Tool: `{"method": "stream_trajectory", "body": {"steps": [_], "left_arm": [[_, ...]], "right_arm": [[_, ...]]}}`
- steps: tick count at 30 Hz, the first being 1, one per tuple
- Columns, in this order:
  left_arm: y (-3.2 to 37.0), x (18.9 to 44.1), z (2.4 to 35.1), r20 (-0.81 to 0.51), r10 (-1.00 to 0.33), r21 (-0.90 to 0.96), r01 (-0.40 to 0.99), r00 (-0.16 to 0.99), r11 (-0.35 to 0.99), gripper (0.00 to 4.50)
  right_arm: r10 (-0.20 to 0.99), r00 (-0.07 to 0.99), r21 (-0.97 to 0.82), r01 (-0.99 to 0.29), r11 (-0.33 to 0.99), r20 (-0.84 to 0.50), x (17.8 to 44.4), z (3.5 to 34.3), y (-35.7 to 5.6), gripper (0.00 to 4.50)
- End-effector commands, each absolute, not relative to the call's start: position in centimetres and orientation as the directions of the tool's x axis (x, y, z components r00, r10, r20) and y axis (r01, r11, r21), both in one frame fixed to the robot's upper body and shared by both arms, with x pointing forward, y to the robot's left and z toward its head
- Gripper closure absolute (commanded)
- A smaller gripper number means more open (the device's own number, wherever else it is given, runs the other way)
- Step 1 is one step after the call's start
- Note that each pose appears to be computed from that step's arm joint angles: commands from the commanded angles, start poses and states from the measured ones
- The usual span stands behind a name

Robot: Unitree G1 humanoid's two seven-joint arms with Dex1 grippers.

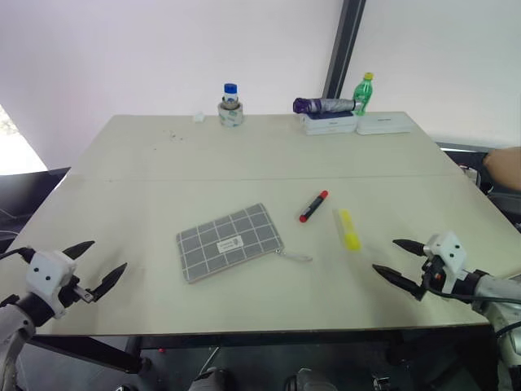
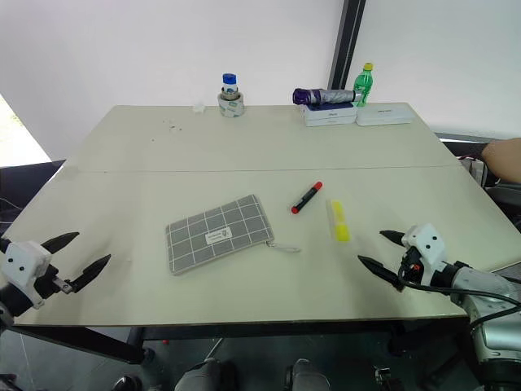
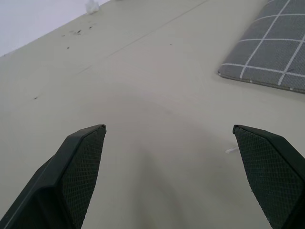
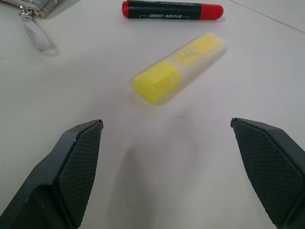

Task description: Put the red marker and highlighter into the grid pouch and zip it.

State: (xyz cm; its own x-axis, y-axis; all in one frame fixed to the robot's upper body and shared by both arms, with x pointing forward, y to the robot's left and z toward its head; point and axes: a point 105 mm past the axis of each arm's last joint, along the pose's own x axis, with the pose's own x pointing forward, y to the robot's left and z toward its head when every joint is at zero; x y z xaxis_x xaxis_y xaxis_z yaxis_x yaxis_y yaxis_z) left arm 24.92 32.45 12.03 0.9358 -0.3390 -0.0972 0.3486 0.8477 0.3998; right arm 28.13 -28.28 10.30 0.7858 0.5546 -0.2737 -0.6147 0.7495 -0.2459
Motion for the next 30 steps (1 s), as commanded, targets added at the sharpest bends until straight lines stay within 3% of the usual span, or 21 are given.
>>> {"method": "stream_trajectory", "body": {"steps": [1,30], "left_arm": [[32.7,24.8,13.1,-0.063,-0.326,0.46,0.318,0.943,0.829,0.0],[30.7,26.3,13.4,-0.042,-0.376,0.519,0.342,0.926,0.784,0.0]], "right_arm": [[0.545,0.804,-0.267,-0.594,0.759,-0.238,28.3,11.6,-29.2,0.04],[0.58,0.785,-0.31,-0.619,0.721,-0.22,31.0,12.5,-27.2,0.04]]}}
